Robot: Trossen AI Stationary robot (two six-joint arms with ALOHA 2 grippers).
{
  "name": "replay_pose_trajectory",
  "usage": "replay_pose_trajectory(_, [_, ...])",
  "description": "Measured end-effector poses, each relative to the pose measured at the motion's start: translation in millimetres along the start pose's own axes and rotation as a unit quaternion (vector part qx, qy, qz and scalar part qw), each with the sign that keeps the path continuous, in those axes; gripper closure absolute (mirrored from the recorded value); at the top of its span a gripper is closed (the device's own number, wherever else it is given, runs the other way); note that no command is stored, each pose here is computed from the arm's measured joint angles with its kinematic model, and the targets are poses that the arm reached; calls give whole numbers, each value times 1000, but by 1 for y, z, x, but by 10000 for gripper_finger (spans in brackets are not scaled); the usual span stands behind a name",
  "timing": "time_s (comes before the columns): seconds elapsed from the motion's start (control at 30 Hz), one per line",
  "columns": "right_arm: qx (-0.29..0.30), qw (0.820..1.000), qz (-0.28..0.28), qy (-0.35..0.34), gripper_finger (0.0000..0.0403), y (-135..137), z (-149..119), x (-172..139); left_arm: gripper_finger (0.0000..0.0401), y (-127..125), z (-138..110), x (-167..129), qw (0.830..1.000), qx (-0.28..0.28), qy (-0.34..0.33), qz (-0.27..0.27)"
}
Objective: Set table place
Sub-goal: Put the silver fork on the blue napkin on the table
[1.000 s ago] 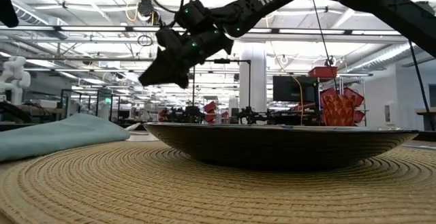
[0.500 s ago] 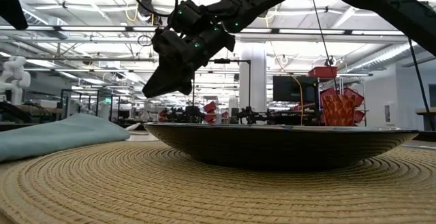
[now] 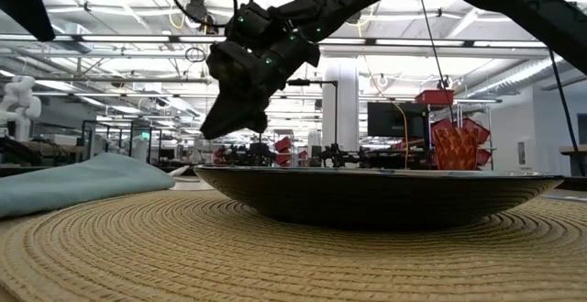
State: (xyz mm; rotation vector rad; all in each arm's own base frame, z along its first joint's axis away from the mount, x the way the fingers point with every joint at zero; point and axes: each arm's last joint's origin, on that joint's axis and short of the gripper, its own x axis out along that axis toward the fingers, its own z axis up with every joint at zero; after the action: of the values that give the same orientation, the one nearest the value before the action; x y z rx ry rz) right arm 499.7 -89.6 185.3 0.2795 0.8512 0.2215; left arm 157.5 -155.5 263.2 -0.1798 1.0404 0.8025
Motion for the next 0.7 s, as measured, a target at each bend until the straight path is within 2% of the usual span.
replay_pose_trajectory(0.23, [-34, 999, 10, 26, 319, 14, -4, 1, 251, 1, 2, 1, 1000, 12, -23, 8])
replay_pose_trajectory(0.33, [-39, 997, 9, 63, 319, 18, -7, -12, 251, 6, 6, 11, 999, 24, -19, 41])
replay_pose_trajectory(0.4, [-39, 994, 1, 102, 319, 20, -13, -19, 251, 11, 13, 24, 996, 63, -5, 67])
replay_pose_trajectory(0.53, [-43, 984, -28, 170, 319, 30, -26, -30, 251, 35, 38, 57, 983, 121, 50, 132])
replay_pose_trajectory(0.63, [-58, 985, -30, 162, 319, 41, -39, -38, 251, 60, 59, 78, 973, 146, 68, 168])
replay_pose_trajectory(0.7, [-59, 988, -31, 140, 319, 47, -53, -43, 251, 76, 74, 85, 977, 135, 47, 157])
